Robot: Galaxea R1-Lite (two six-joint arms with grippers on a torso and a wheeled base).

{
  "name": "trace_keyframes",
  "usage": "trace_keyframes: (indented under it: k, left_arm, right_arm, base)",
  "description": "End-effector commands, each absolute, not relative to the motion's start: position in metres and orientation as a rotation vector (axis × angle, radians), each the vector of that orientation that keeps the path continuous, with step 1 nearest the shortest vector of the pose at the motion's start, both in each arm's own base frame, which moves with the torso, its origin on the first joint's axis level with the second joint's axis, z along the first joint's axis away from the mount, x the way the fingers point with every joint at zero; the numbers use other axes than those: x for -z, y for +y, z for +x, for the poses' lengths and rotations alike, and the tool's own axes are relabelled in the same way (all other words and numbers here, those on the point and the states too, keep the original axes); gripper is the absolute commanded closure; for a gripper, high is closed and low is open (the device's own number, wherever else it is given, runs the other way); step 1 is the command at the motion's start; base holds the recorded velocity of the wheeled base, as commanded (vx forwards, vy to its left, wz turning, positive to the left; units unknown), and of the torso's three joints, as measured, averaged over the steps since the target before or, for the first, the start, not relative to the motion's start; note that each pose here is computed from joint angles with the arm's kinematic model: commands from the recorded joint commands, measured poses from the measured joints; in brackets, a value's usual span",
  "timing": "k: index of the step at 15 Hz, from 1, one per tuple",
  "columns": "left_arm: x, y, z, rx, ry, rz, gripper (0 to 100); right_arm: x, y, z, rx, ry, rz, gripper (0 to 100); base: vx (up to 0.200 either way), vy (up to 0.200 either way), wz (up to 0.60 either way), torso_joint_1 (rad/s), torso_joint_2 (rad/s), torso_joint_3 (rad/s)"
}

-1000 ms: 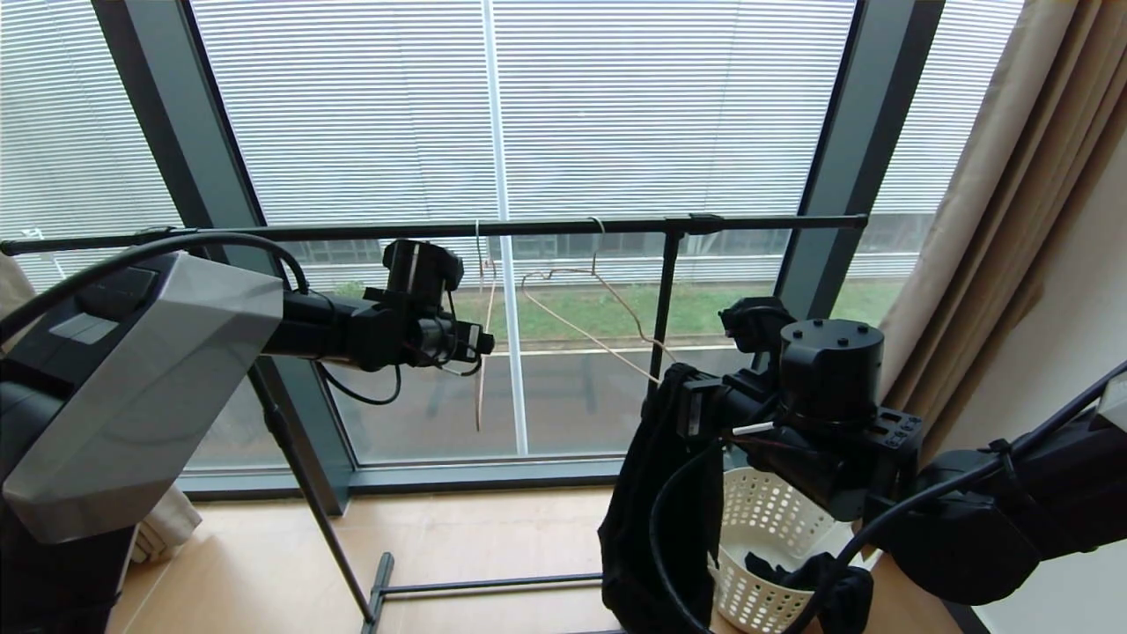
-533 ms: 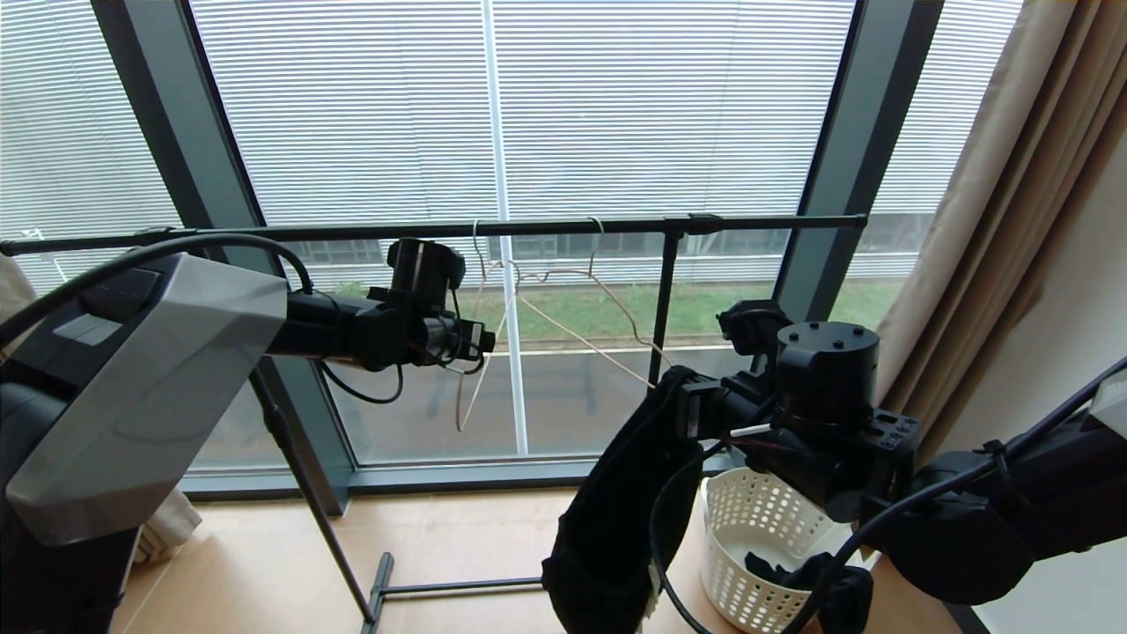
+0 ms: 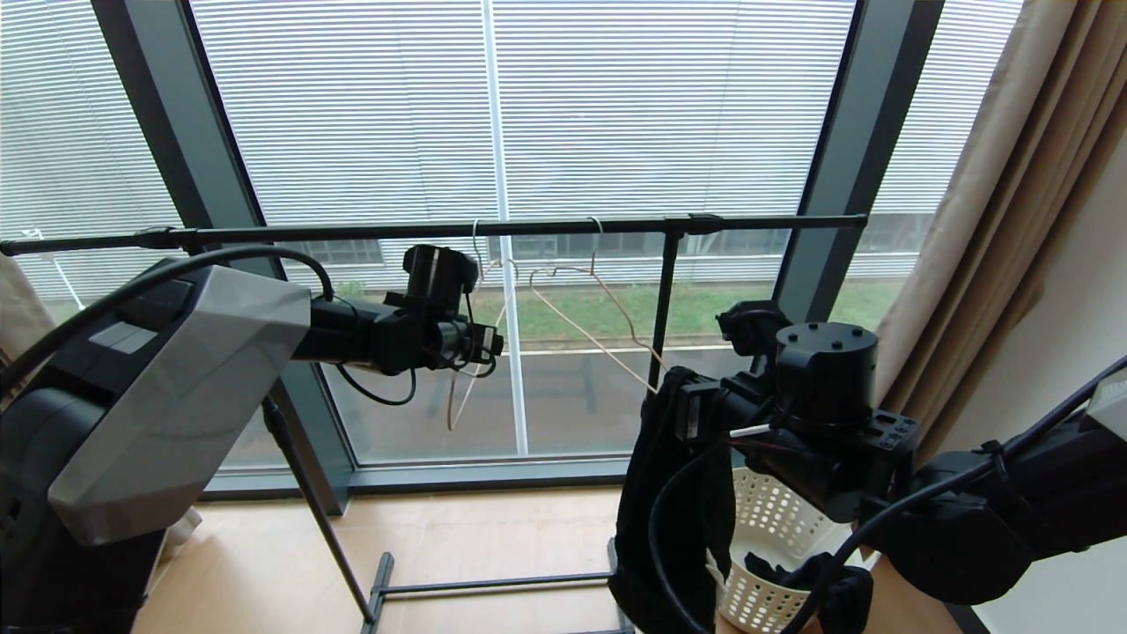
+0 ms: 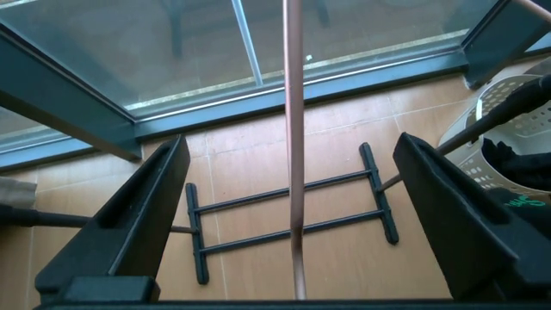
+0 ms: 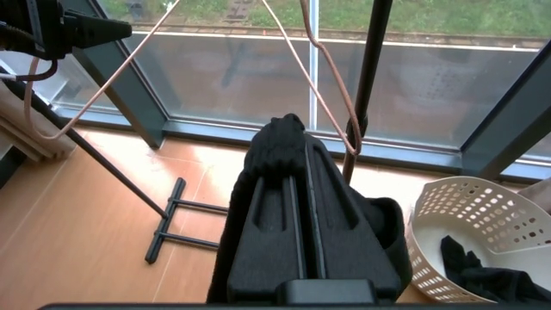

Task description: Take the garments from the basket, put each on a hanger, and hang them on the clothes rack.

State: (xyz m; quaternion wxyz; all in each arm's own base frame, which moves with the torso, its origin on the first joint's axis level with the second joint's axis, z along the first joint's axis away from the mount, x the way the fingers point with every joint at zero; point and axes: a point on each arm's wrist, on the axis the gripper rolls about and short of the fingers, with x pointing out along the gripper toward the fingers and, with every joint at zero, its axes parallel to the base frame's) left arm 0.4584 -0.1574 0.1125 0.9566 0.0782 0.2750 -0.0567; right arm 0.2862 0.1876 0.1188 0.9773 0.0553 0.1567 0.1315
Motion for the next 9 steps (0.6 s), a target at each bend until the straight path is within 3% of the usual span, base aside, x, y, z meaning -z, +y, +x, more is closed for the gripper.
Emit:
trace_keyframes:
  k: [1, 9]
  left_arm:
    - [-0.1106, -0.1592, 0.4575, 0.118, 0.563, 0.161, 100]
    - [-0.1145, -0.1613, 0.4568, 0.121, 0.552, 0.158, 100]
  right_arm:
    - [-0.1178, 0.1877, 0.2861, -0.265, 0.319, 0.111, 100]
    - [-0.1167, 0.1878, 0.2852, -0.266, 0.323, 0.107, 100]
  base:
    - [0.000, 0.000, 0.00, 0.000, 0.00, 0.000]
    - [0.000, 0.000, 0.00, 0.000, 0.00, 0.000]
